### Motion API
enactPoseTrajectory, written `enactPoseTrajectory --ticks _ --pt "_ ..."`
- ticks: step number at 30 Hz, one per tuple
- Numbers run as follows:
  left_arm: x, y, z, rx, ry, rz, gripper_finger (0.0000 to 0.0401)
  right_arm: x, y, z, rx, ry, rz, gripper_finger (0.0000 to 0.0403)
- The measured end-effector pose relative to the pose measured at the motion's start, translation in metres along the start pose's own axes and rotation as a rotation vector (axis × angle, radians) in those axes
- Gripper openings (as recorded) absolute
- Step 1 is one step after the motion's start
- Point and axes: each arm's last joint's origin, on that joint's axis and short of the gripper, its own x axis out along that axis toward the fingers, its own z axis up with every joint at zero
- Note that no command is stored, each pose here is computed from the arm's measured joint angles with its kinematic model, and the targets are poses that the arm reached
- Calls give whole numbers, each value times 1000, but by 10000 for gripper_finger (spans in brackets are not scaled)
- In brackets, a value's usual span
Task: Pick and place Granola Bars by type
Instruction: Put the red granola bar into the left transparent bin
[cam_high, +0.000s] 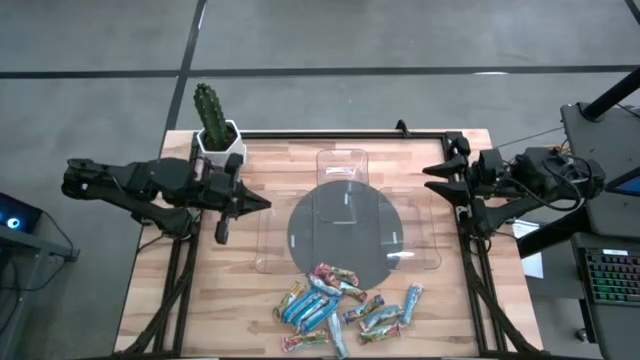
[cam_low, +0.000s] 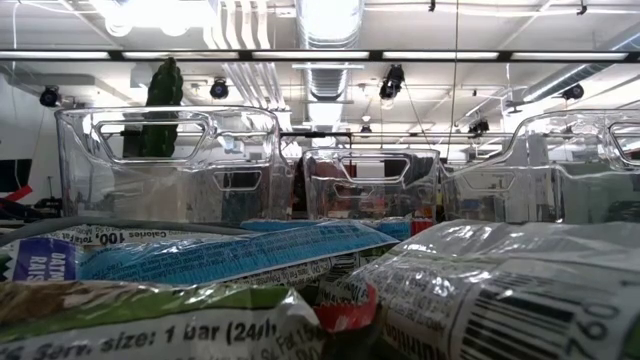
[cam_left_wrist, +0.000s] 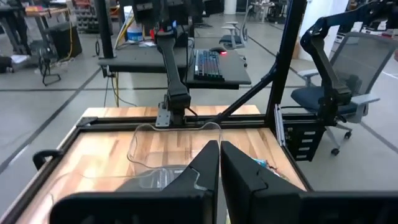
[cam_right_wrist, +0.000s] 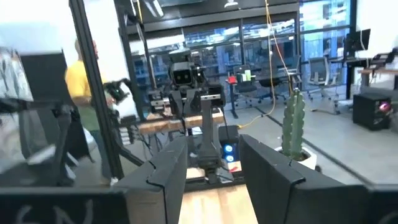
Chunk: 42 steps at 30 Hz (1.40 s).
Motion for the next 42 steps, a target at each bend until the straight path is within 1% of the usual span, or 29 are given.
enactPoseTrajectory --ticks 3,7,10,13,16,18,25,28,31,37,42 --pt "9 -1 -6 -19 10 7 0 -5 -1 3 -60 13 -1 137" --pt "20 -1 -8 -24 -31 60 0 -17 -3 16 -84 -7 1 135" --pt "27 -1 -9 -29 -47 108 0 -29 -6 23 -156 45 -2 134" --pt "35 -1 -9 -31 -52 143 0 -45 -11 25 -202 130 -5 134" --pt "42 -1 -10 -33 -56 148 0 -59 -15 23 -196 183 -8 132" --pt "47 -2 -12 -31 -46 149 0 -68 -18 22 -158 170 -10 132" --pt "59 -4 -18 -24 -22 154 0 -96 -29 0 -131 133 -2 136" --pt "65 -4 -21 -20 -2 155 0 -105 -33 -10 -137 125 0 137" --pt "70 -5 -24 -16 13 157 0 -113 -36 -21 -163 148 -4 136" --pt "81 -6 -32 -7 51 160 0 -120 -40 -36 -183 146 -4 129" --pt "88 -6 -36 0 71 198 0 -121 -41 -40 -192 146 -5 128"
